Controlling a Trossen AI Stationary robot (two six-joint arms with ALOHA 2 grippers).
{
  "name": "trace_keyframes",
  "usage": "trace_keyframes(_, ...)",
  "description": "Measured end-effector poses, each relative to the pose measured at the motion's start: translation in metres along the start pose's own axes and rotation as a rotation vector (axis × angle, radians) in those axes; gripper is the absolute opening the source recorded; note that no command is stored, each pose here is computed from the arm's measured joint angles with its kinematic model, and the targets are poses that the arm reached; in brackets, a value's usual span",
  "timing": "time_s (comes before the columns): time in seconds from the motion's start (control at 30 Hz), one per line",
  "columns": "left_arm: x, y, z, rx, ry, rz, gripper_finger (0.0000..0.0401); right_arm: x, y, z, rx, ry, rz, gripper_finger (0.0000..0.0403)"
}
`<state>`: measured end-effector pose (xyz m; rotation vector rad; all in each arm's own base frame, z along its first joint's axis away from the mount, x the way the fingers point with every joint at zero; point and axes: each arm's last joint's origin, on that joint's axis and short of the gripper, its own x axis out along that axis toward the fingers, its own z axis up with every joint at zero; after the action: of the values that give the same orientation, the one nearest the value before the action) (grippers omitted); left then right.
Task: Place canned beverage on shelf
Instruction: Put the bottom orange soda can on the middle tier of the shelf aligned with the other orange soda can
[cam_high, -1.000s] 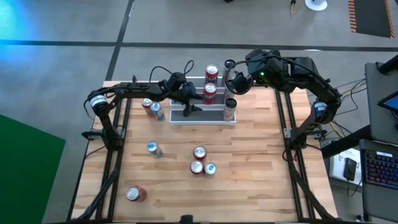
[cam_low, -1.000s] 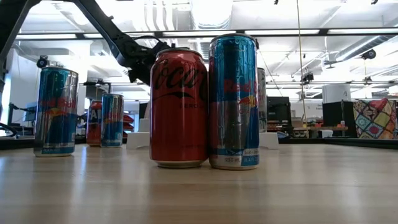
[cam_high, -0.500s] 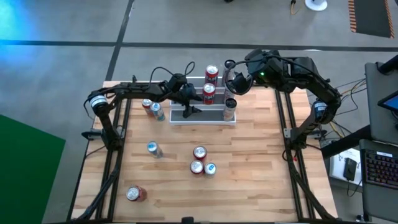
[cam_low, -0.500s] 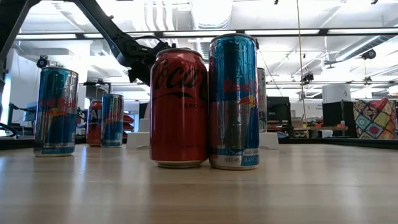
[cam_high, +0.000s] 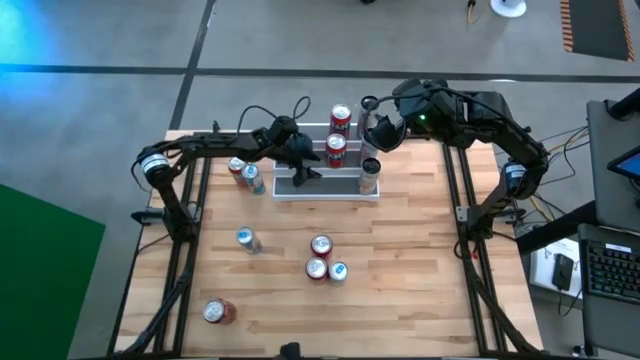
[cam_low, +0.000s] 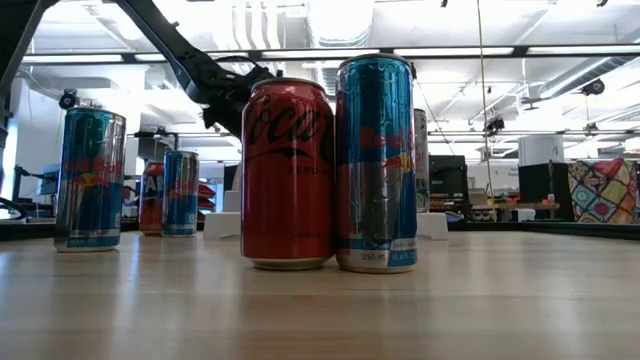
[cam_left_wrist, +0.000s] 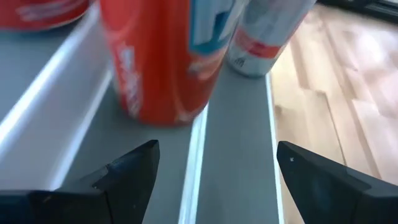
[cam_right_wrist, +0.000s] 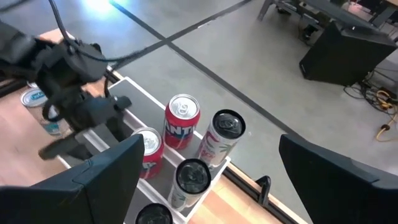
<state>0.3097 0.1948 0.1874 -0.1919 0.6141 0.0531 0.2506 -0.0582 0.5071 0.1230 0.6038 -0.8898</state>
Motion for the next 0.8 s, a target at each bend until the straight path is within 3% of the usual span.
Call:
trace_keyframes(0.27,-0.037,-0.006,-0.002,-0.036,0.009,0.091,0.0310,-0.003,-0.001,0.000,-0.034,0.001,0.021,0.0363)
trace_keyframes(0.37,-0.033,-0.010,-0.005,-0.031,-0.010,0.111,0.0310,-0.001,0.003,0.000,-0.052,-0.003,0.056,0.0363)
trace_keyframes(0.6,-0.022,-0.007,0.003,-0.172,-0.141,0.192,0.0311,0.002,0.006,-0.001,-0.046,0.005,0.077,0.0363)
trace_keyframes(0.8,-0.019,-0.014,0.014,-0.076,-0.223,0.199,0.0311,-0.008,0.004,-0.005,-0.045,0.001,0.097,0.0363)
